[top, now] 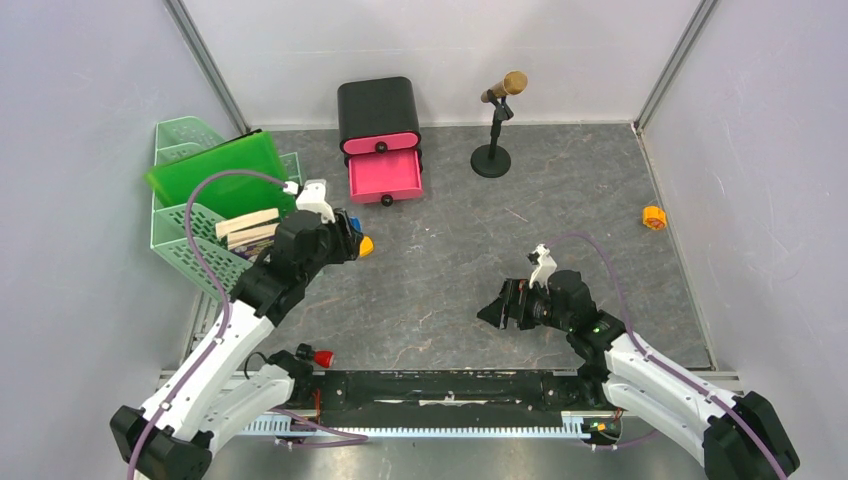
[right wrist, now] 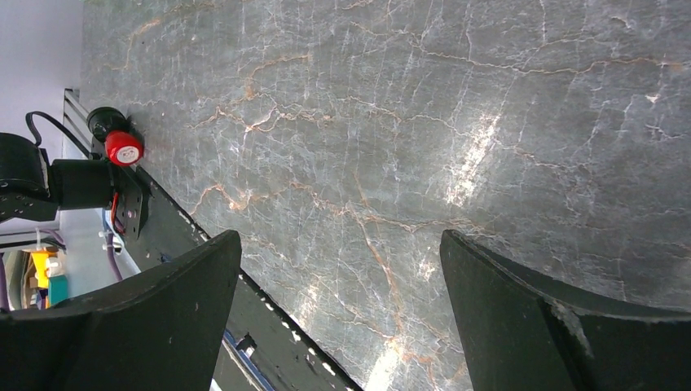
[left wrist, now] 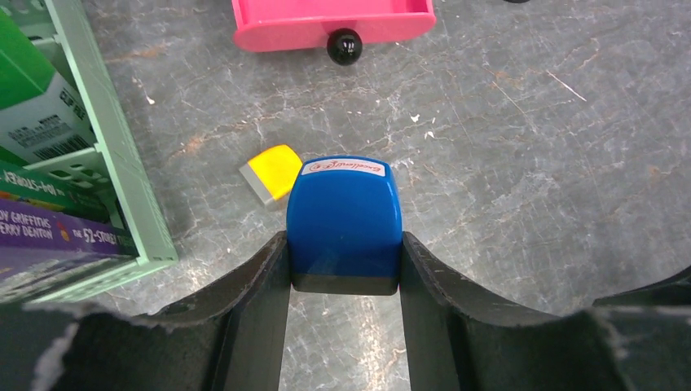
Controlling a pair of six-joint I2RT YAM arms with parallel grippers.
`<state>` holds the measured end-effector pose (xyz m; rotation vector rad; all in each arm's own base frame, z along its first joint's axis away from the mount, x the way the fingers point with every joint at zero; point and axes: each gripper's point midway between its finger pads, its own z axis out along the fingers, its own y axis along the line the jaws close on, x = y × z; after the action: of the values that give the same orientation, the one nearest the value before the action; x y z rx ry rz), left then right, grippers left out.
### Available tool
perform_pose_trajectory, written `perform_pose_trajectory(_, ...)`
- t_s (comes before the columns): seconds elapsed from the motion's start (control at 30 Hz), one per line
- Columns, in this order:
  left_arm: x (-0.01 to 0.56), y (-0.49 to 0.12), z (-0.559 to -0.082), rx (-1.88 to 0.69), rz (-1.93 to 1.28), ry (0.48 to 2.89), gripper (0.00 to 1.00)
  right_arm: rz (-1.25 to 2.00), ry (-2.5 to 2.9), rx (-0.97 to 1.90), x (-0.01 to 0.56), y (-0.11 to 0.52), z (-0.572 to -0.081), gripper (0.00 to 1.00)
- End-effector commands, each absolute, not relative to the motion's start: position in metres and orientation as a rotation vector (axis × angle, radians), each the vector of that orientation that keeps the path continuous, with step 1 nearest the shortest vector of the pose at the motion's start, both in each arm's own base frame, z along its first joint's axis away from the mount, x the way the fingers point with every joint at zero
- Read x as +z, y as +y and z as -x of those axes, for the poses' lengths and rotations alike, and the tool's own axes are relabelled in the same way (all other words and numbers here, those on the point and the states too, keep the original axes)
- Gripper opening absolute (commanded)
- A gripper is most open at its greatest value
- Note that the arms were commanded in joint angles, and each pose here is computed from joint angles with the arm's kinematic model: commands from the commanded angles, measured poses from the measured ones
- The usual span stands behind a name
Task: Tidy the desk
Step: Place the stationery in the drawer.
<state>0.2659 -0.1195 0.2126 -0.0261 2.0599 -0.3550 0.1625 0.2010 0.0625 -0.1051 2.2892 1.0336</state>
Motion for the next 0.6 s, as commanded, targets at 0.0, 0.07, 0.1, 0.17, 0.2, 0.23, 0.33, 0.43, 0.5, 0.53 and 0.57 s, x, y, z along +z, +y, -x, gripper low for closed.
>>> perform_pose_trajectory(0.0, 0.225, -0.113, -0.284, -0.278, 0.005, 1.983, 0.04, 0.108, 2.259, 1.057, 0.067, 0.204, -0.165, 0.98)
perform_pose_trajectory(0.07, 0.224, -0.112, -0.29, -0.248, 0.008, 1.991, 0.04, 0.106, 2.262, 1.058, 0.066, 0.204, -0.165, 0.98)
perform_pose_trajectory(0.1, 0.224, -0.111, -0.293, -0.231, 0.01, 1.996, 0.03, 0.106, 2.267, 1.058, 0.064, 0.204, -0.164, 0.98)
perform_pose_trajectory(0.17, 0.223, -0.112, -0.301, -0.205, 0.003, 1.999, 0.03, 0.107, 2.271, 1.057, 0.063, 0.204, -0.164, 0.98)
perform_pose_trajectory(0.2, 0.222, -0.113, -0.305, -0.192, -0.006, 2.004, 0.03, 0.108, 2.273, 1.059, 0.063, 0.204, -0.164, 0.98)
perform_pose_trajectory(0.23, 0.222, -0.114, -0.309, -0.183, -0.015, 2.007, 0.02, 0.11, 2.275, 1.057, 0.062, 0.204, -0.164, 0.98)
perform_pose_trajectory(0.33, 0.222, -0.117, -0.323, -0.148, -0.018, 2.017, 0.02, 0.109, 2.283, 1.055, 0.06, 0.204, -0.163, 0.98)
perform_pose_trajectory(0.43, 0.224, -0.12, -0.341, -0.119, -0.002, 2.011, 0.02, 0.111, 2.29, 1.05, 0.057, 0.204, -0.163, 0.98)
perform_pose_trajectory(0.5, 0.225, -0.123, -0.353, -0.106, 0.005, 2.004, 0.02, 0.112, 2.296, 1.048, 0.056, 0.204, -0.163, 0.98)
perform_pose_trajectory(0.53, 0.225, -0.124, -0.36, -0.099, 0.002, 2.004, 0.02, 0.112, 2.3, 1.045, 0.054, 0.203, -0.162, 0.98)
perform_pose_trajectory(0.57, 0.226, -0.126, -0.366, -0.094, -0.001, 2.004, 0.02, 0.114, 2.3, 1.044, 0.054, 0.203, -0.163, 0.98)
